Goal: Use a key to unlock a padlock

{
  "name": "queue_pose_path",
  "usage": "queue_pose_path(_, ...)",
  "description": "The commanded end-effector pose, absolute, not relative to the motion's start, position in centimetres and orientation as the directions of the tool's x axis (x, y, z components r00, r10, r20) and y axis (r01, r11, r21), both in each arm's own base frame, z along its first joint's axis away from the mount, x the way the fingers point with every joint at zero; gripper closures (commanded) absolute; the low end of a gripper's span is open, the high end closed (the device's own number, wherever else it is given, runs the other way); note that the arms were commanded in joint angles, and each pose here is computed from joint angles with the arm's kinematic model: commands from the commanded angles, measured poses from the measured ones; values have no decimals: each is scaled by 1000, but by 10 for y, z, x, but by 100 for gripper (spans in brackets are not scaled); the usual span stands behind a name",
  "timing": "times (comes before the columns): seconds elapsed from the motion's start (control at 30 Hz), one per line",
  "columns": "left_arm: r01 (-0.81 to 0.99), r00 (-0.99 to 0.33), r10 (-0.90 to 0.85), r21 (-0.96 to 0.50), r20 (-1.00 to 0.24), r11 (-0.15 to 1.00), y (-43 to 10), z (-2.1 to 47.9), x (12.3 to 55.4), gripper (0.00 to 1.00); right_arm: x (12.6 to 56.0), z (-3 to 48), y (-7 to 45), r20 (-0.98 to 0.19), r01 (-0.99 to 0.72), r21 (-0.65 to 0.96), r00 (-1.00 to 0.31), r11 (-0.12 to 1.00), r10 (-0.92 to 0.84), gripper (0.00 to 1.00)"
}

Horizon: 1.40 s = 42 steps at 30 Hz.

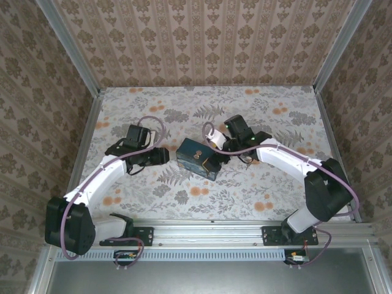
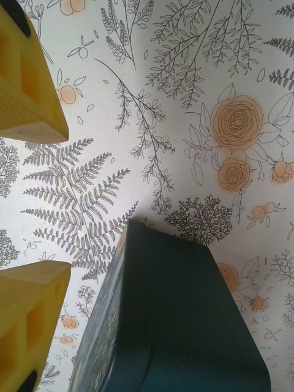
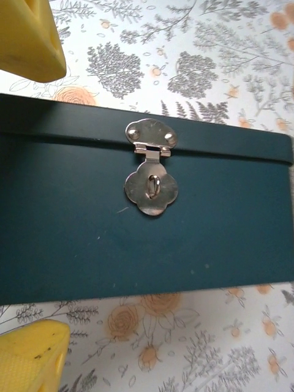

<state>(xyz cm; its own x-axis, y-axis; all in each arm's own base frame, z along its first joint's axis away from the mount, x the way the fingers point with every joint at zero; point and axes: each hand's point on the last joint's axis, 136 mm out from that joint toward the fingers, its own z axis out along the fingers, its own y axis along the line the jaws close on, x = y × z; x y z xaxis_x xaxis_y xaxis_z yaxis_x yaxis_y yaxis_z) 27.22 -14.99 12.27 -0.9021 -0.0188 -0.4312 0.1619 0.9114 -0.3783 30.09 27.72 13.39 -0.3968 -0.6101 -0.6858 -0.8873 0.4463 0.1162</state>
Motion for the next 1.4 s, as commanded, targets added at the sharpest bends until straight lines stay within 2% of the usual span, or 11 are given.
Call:
queue_pose_path(0.0,189,-895,-1,-380,-447,905,-150,128,273,46,309,128,280,-648,-897,56,-366,438,-668,0)
queue_pose_path(0.13,196,-888,2,-375,-459,906,-150,132,273,47,310,108,280,-591,-890,65,-399,451,-701,3)
queue_pose_path(0.37,201,-879,-2,-375,-477,905,-150,139,277,47,308,123,286,-630,-792,234,-566,564,-533,33)
queue_pose_path(0.53,208,-869,-11,-385,-495,899,-152,148,282,47,318,138,291,-615,-571,526,-767,630,-182,42)
queue_pose_path(0.67,216,-863,-16,-398,-504,892,-157,155,288,47,324,132,300,-423,-290,786,-896,546,133,43)
queue_pose_path(0.8,214,-849,-39,-409,-527,887,-160,167,301,47,330,116,306,-229,-60,897,-910,439,344,39)
queue_pose_path(0.97,210,-824,-67,-413,-563,886,-162,186,319,46,340,89,303,-156,90,891,-861,446,485,25)
queue_pose_path(1.03,209,-810,-76,-407,-582,889,-160,195,325,46,343,83,303,-179,75,877,-865,474,469,17)
queue_pose_path(1.07,205,-803,-83,-404,-591,892,-158,198,328,46,343,82,305,-196,54,871,-874,489,445,1)
queue_pose_path(1.23,144,-781,-165,-431,-603,891,-129,209,344,44,336,78,281,-342,-67,737,-895,672,287,0)
queue_pose_path(1.37,49,-743,-209,-363,-636,931,-87,206,361,30,330,84,223,-525,-228,320,-851,920,-28,0)
